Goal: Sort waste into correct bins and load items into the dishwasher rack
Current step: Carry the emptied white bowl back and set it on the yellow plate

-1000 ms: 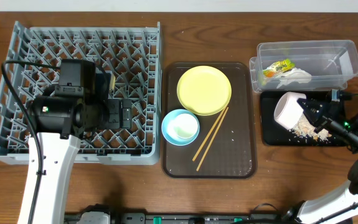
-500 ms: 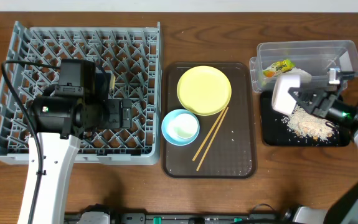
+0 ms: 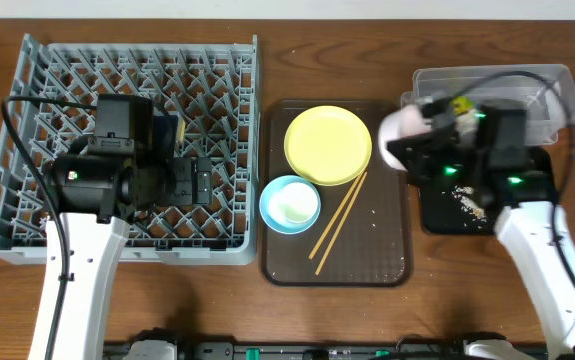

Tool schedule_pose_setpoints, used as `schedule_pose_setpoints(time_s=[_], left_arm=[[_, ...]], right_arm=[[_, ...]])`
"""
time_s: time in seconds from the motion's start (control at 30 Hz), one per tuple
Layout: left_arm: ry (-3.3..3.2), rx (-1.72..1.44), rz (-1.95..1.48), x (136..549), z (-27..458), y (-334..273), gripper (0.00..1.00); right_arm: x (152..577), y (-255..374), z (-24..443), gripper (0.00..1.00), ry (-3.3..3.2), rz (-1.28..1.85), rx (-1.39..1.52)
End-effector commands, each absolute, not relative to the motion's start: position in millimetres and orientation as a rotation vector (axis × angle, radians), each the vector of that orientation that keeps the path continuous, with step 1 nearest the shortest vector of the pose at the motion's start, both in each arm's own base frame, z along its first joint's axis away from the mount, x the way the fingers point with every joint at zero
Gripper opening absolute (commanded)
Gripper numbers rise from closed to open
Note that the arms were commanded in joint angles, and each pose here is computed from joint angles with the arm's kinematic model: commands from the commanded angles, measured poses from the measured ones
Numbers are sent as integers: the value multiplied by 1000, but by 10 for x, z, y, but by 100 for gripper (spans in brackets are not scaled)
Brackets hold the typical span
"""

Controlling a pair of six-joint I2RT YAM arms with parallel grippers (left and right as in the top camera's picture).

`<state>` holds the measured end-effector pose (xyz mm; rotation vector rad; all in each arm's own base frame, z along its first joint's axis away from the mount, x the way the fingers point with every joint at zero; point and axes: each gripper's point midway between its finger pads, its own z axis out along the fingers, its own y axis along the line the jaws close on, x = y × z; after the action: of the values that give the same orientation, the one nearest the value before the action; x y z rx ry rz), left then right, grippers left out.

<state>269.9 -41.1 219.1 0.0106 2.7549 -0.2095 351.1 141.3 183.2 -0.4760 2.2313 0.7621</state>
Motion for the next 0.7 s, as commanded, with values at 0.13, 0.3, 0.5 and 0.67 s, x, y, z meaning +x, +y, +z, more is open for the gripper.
schedule_pose_setpoints(time_s=[0.13,0.3,0.5,0.67], left_arm=[[2771,33,-209,2684,2143,-423,95],[2771,33,-209,2684,2143,-423,95],[2771,33,-209,2685,2145,-423,95],[2771,33,-209,2684,2143,-423,95]], right_arm=[[3705,1914,1555,1,2194,511,-677],[3700,2290,1216,1,2201,548,-780],[3699,2474,744,2,2264,528,-830],[3681,2477,590,19,2301,520,-833]])
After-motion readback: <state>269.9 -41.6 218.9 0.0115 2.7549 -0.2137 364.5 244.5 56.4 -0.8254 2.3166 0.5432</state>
